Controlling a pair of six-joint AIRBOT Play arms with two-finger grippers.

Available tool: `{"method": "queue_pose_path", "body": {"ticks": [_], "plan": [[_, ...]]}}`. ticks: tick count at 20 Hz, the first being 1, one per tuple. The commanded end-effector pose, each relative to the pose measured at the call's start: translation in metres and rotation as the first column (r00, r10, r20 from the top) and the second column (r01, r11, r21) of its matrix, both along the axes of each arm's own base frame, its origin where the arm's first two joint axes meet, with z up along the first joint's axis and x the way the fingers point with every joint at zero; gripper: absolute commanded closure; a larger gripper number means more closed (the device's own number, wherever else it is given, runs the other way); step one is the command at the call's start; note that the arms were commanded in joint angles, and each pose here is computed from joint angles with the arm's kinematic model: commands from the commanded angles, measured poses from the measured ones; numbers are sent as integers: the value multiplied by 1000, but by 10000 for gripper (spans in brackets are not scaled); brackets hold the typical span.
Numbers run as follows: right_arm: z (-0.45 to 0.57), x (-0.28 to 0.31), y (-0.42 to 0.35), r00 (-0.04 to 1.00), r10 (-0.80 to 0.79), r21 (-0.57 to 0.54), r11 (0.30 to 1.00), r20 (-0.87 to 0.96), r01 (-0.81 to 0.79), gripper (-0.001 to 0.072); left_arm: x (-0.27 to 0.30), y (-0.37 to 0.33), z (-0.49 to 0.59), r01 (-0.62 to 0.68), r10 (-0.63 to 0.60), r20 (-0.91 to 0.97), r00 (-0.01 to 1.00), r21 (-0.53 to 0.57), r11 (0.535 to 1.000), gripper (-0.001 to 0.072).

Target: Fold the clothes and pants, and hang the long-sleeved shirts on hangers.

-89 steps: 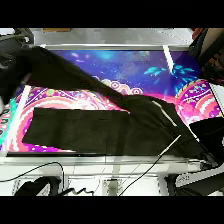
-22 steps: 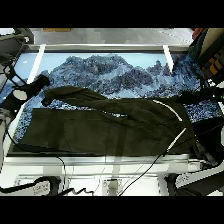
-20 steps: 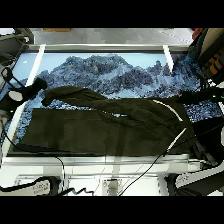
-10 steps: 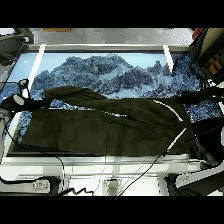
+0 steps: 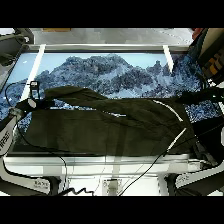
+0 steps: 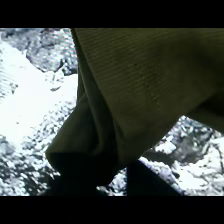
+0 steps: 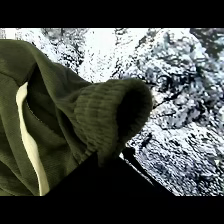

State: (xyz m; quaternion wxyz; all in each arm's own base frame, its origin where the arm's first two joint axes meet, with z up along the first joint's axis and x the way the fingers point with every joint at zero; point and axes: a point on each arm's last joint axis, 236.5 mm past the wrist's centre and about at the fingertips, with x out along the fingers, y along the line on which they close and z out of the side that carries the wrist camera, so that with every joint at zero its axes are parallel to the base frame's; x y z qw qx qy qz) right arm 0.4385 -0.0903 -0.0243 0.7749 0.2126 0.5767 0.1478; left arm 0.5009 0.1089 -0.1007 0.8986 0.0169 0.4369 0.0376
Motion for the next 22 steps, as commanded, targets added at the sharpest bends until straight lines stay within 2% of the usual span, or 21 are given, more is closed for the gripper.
{"method": "queue_pose_path", "body": {"ticks": [1,5,7,11,13,15,17,18,20,21,22], "plan": [[1,0,0,1000,-1,3,1000,0,1,675,8,2,8,0,0,38,999,16,1000,691],[1,0,0,1000,-2,4,1000,-1,2,675,20,-4,88,3,-8,179,984,32,999,693],[2,-1,1,1000,-11,11,1000,-11,11,675,3,-7,130,-36,40,193,980,-29,999,694],[9,-9,7,1000,10,31,999,-25,-9,675,-70,-22,193,-46,60,73,996,-178,983,694],[18,-9,6,1000,10,20,1000,-6,-10,675,-96,-48,242,-6,39,101,994,-313,950,694],[25,-10,5,1000,12,5,1000,6,-12,675,-115,-78,296,102,-28,182,983,-414,905,694],[29,-10,5,1000,14,-4,1000,15,-14,674,-125,-90,346,174,-30,300,953,-466,867,694],[30,-10,5,1000,14,-5,1000,17,-14,675,-121,-81,368,168,26,377,926,-474,864,694],[29,-10,4,1000,14,-8,1000,17,-13,675,-101,-34,383,64,170,464,870,-447,892,694],[29,-10,4,1000,13,-8,1000,17,-13,675,-91,-7,365,-37,264,423,867,-474,880,693],[29,-10,4,1000,13,-8,1000,18,-13,675,-83,14,331,-145,348,326,879,-511,847,694]]}}
